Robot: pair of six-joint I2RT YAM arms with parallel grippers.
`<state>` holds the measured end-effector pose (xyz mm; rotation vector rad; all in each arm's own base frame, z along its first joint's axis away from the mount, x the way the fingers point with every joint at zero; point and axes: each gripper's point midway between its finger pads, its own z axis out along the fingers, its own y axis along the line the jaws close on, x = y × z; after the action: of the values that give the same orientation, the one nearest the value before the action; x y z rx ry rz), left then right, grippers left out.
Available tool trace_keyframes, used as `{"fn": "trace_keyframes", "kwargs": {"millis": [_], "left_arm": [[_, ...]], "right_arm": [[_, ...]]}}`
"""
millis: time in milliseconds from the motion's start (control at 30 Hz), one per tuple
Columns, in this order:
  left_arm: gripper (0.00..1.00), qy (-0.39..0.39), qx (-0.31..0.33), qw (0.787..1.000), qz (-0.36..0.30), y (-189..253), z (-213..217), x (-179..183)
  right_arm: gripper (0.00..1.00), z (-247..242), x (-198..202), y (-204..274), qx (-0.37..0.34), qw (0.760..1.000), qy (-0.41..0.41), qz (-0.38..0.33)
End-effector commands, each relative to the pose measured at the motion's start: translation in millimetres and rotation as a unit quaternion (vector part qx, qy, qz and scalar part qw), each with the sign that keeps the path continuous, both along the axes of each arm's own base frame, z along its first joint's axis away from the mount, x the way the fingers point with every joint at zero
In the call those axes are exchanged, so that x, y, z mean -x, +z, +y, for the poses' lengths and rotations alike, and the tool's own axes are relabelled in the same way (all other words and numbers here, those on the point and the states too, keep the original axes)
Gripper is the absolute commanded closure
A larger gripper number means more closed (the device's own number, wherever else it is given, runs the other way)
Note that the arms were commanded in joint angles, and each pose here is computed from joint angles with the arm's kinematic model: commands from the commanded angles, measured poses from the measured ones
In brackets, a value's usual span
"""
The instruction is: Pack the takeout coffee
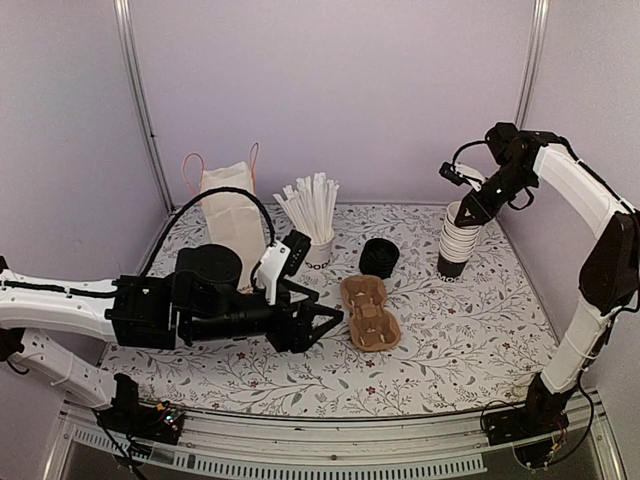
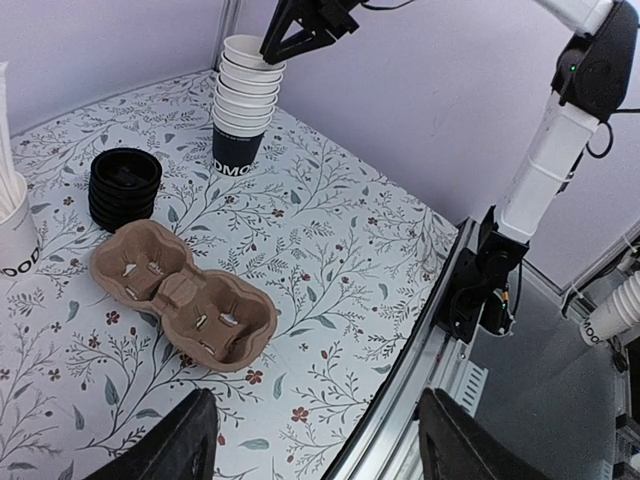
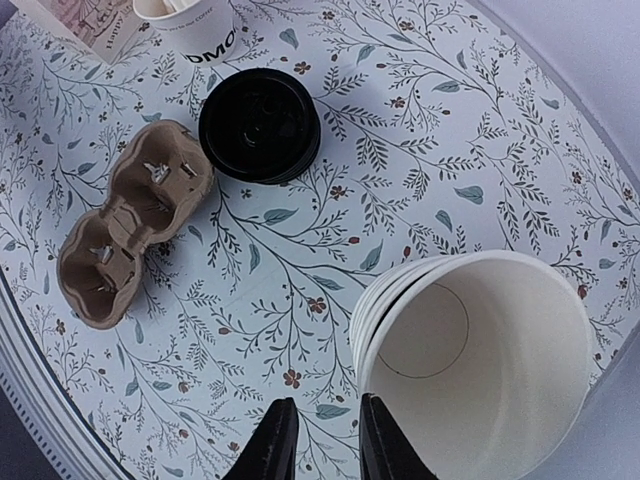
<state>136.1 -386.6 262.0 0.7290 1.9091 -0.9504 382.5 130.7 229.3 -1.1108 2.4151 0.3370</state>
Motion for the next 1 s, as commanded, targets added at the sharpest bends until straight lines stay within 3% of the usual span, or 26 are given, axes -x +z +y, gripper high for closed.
{"fn": "trace_keyframes", "kwargs": {"millis": [0,267,467,967], "left_arm": [[0.29,0.01,0.014,1.0,-0.006,6.3,5.3,-5.2],[0.29,0.007,0.014,1.0,-0.002,2.0,6.8,-3.4],[0.29,0.011,0.017,1.0,0.001,-1.0,12.3,-2.9],[0.29,0.017,0.028,0.999,0.012,-3.0,24.8,0.1]], "right_arm": [[0.76,-2.2,-6.3,0.3,0.012,1.0,-0.014,-0.003],[0.77,0.6,-9.1,15.3,0.004,1.0,-0.013,-0.016],[0.59,-3.8,-16.2,30.4,0.01,0.998,-0.026,-0.049],[0.75,-4.3,-24.8,-13.4,0.028,0.999,-0.035,0.015]]}}
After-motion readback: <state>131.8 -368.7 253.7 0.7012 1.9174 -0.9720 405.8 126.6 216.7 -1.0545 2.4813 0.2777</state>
